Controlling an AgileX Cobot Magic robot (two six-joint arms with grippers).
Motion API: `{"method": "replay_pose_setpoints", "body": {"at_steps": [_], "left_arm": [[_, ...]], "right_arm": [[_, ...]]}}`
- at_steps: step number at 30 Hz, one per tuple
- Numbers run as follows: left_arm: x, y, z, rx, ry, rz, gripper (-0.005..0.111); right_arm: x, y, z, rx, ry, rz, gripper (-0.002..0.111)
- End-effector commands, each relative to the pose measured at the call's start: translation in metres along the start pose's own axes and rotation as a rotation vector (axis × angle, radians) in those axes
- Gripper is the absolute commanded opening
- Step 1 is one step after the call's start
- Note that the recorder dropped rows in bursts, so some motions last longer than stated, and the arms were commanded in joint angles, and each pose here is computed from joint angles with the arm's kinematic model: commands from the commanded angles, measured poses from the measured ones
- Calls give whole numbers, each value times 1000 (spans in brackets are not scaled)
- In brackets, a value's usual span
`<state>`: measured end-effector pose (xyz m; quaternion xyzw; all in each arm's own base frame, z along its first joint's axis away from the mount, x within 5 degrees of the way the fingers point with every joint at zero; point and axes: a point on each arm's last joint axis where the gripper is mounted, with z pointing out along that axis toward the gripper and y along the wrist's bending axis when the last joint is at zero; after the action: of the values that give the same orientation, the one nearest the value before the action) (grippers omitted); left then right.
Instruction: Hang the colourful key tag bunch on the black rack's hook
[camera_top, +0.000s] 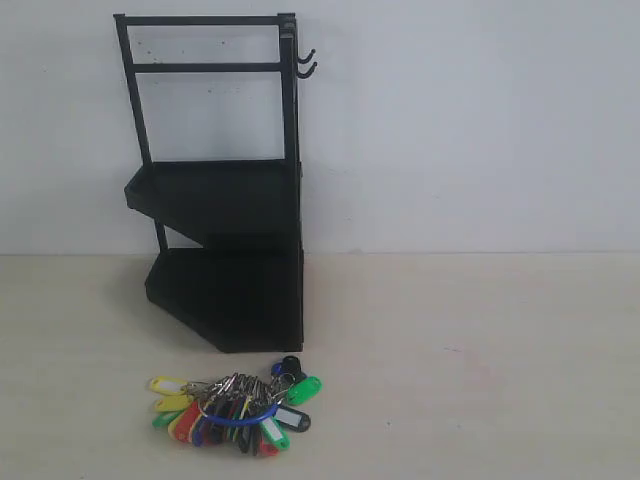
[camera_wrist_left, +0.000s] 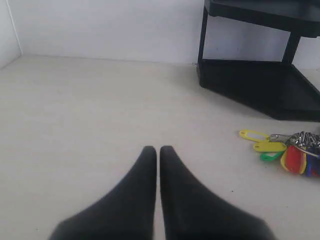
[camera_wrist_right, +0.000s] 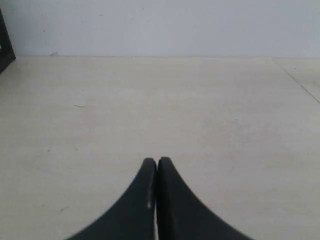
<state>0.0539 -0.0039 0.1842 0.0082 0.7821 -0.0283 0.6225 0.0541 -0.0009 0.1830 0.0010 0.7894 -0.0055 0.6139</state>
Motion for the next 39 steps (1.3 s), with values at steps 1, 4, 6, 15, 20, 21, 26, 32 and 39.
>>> {"method": "replay_pose_setpoints", "body": {"at_steps": [1, 4, 6, 15, 20, 21, 26, 32, 39], "left_arm": [[-1, 0, 0, -2, -7, -7, 4], [-1, 0, 0, -2, -7, -7, 4], [-1, 0, 0, -2, -7, -7, 4], [-1, 0, 0, -2, -7, -7, 4], [-1, 0, 0, -2, -7, -7, 4], [-1, 0, 0, -2, -7, -7, 4], [-1, 0, 0, -2, -7, -7, 4], [-1, 0, 0, -2, -7, -7, 4], [-1, 0, 0, -2, -7, -7, 4]], "right_arm": [[-1, 0, 0, 2, -14, -5, 0], [-1, 0, 0, 2, -14, -5, 0], [-1, 0, 0, 2, -18, -5, 0], [-53, 1, -18, -16, -626, 4, 0], [-100, 0, -35, -1, -562, -18, 0], [-115, 0, -32, 1, -454, -32, 0], [-155, 0, 18, -10, 160, -37, 0], [-162, 1, 72, -12, 194, -35, 0], [-161, 1, 88, -12, 179, -34, 0]]}}
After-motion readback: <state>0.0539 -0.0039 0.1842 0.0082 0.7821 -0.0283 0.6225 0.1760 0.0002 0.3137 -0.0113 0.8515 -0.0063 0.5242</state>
